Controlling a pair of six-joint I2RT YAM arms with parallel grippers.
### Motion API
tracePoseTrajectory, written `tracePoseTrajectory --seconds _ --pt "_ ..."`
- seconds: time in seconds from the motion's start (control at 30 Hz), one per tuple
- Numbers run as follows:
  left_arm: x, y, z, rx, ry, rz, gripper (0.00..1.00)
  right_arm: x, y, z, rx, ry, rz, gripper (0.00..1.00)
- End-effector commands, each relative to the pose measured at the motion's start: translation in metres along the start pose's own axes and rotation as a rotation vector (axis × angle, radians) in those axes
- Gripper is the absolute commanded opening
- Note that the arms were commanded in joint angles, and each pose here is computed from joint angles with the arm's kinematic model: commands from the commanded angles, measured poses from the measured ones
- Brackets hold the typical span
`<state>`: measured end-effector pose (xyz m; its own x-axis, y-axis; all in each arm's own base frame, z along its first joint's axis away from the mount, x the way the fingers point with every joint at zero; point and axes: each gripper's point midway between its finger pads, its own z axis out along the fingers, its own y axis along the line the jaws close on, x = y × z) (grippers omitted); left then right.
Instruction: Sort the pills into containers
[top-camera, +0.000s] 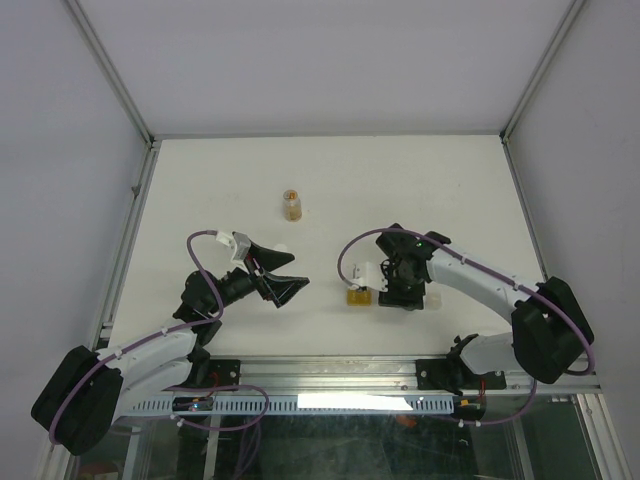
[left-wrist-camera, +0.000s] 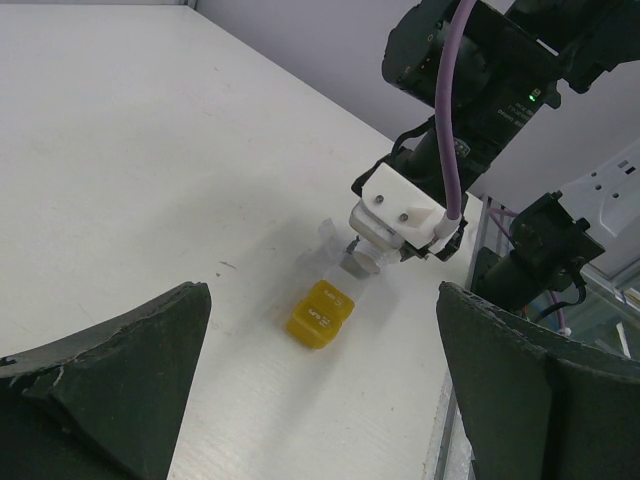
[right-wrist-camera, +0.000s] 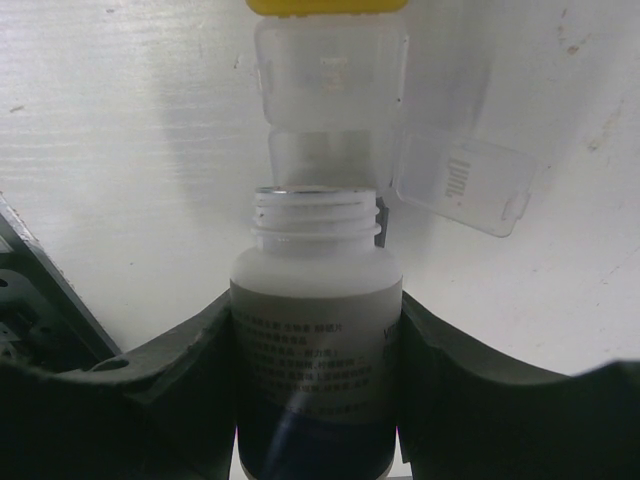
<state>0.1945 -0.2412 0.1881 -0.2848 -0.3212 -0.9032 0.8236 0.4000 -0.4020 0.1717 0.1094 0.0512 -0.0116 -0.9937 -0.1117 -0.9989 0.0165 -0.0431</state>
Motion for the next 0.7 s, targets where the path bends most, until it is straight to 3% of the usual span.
tracePoseTrajectory --seconds 0.0,0.67 --pt "-0.0068 -0.0057 0.0001 0.024 -0.028 0.040 0.99 -0.0069 -0.0100 -0.0110 0.037 0.008 0.000 0.00" --pt "-0.0067 -0.0060 0.0001 0.024 -0.026 0.043 0.99 -0.0080 -0.0090 -0.0101 0.024 0.081 -0.018 0.00"
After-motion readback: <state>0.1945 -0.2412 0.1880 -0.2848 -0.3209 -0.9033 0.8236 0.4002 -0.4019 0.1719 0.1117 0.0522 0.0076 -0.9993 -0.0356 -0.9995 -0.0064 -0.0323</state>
